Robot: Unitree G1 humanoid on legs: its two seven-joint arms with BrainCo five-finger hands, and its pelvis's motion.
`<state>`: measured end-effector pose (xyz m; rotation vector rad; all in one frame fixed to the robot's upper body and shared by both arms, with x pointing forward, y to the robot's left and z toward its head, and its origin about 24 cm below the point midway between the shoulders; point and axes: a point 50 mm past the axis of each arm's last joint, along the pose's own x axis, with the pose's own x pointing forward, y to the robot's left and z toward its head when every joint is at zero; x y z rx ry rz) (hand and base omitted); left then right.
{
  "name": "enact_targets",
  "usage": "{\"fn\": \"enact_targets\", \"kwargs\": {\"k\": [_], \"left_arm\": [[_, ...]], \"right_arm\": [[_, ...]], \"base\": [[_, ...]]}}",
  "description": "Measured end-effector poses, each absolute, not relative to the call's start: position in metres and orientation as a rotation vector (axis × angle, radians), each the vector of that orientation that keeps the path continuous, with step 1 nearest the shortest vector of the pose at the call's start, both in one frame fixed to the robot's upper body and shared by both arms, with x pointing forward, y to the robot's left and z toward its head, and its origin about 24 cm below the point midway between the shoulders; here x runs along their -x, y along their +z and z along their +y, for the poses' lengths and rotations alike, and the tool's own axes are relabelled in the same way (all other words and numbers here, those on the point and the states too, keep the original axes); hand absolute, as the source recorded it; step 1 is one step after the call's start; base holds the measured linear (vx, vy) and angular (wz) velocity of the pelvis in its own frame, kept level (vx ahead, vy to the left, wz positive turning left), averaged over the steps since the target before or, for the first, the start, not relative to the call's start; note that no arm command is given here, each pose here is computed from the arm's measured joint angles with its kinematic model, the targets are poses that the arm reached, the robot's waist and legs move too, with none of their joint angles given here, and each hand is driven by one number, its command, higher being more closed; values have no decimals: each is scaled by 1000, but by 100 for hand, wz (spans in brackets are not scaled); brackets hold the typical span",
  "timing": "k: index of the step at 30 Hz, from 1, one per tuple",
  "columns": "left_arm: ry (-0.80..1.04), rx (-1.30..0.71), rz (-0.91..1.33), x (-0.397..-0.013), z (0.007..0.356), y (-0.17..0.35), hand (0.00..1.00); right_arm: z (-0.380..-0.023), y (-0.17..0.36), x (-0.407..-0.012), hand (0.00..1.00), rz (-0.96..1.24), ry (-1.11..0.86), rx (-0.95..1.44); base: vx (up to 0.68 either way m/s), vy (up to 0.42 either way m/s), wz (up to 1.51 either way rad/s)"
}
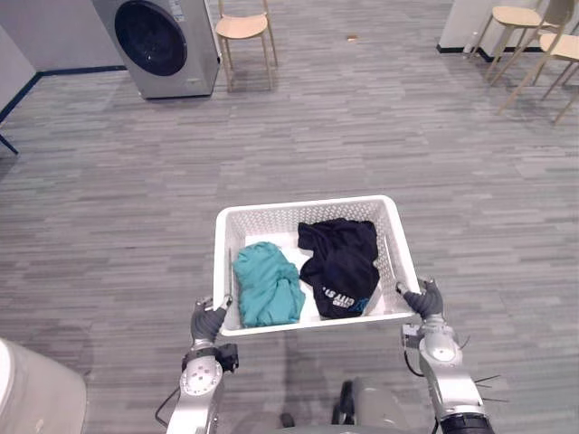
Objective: Pick up the laundry basket with both hands and put the clothes into the washing machine.
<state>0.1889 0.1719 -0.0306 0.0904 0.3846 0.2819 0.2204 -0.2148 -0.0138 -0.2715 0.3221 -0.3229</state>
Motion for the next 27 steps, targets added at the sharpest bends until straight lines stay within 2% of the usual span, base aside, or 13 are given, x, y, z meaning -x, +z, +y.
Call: {"fn": "enact_targets", "kwargs": {"k": [5,10,15,22,27], "left_arm": [[260,-51,401,-186,157,-34,100],[246,-52,342,-187,161,-22,100],[248,-50,308,-189,163,-16,100],[234,-97,351,-186,167,-22,100],[207,-158,358,-186,174,-23,100]], "right_arm": [[-225,-13,-205,100,338,-363,278],[-221,10,-206,100,230,-397,240],[-222,11,-223,100,214,-381,250],[-217,-9,-217,100,303,-389,195],[-213,-23,-208,100,364,-386,184]], "base": [[723,-292,24],[555,-83,7],[652,200,-1],[617,303,15],[530,127,28]]}}
